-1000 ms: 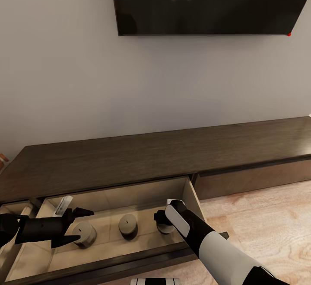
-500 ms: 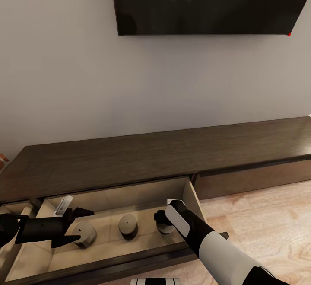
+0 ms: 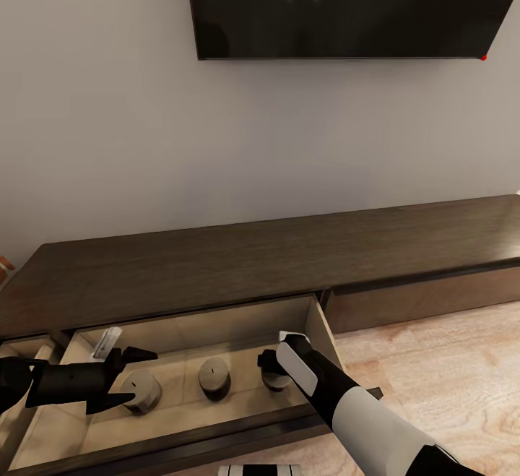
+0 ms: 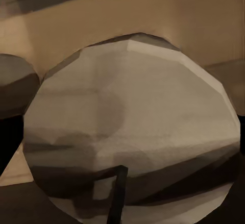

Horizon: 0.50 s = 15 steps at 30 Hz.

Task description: Place each of the two pumpkins and all three candles from the living room inside a cabinet in the living room (use any cabinet), then make sure every cabinet is closed, and position the cauldron so it is next to a table in the living room.

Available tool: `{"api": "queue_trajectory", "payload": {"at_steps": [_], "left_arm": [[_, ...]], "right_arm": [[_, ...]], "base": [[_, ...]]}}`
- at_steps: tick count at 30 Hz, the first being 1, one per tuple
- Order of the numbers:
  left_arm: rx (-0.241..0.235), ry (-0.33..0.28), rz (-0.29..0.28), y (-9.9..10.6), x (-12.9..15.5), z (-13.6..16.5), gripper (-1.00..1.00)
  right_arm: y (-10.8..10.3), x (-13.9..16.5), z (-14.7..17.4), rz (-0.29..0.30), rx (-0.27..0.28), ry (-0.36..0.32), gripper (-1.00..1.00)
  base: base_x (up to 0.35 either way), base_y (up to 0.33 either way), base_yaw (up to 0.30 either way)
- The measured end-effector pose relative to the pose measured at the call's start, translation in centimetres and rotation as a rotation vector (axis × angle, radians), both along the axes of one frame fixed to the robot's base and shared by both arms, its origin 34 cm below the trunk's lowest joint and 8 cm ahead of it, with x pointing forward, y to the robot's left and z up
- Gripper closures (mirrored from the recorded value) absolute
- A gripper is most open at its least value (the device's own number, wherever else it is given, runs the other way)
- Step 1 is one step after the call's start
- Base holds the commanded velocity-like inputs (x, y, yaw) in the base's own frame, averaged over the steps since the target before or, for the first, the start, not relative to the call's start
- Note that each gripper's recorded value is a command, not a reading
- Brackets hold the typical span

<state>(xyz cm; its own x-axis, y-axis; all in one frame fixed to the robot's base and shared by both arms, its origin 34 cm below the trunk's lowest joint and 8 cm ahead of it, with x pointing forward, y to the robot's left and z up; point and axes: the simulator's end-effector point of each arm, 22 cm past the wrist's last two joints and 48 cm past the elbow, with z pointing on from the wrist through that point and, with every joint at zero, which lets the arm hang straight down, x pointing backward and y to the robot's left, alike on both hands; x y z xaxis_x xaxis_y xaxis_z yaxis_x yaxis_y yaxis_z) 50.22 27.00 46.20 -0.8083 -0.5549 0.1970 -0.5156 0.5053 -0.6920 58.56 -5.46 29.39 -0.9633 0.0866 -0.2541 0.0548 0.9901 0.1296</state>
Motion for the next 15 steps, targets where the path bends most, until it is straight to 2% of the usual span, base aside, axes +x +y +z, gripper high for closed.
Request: {"api": "queue_trajectory", "payload": {"at_steps": [3,6,15], "left_arm": [[0.0,0.0,0.0,0.0,0.0,0.0,-1.0],[0.0,0.0,0.0,0.0,0.0,0.0,-1.0],[0.0,0.0,0.0,0.0,0.0,0.0,-1.0]], "right_arm": [[-0.1,1.0,0.3,-0.026,-0.001,-0.049,-1.0],[0.0,1.4,0.4,-0.027,-0.01,-0.081,-1.0],[0.0,1.4,0.3,-0.025,-0.013,-0.086,-1.0]], "base": [[0.0,0.0,0.0],[0.0,0.0,0.0],[0.0,0.0,0.0]]}}
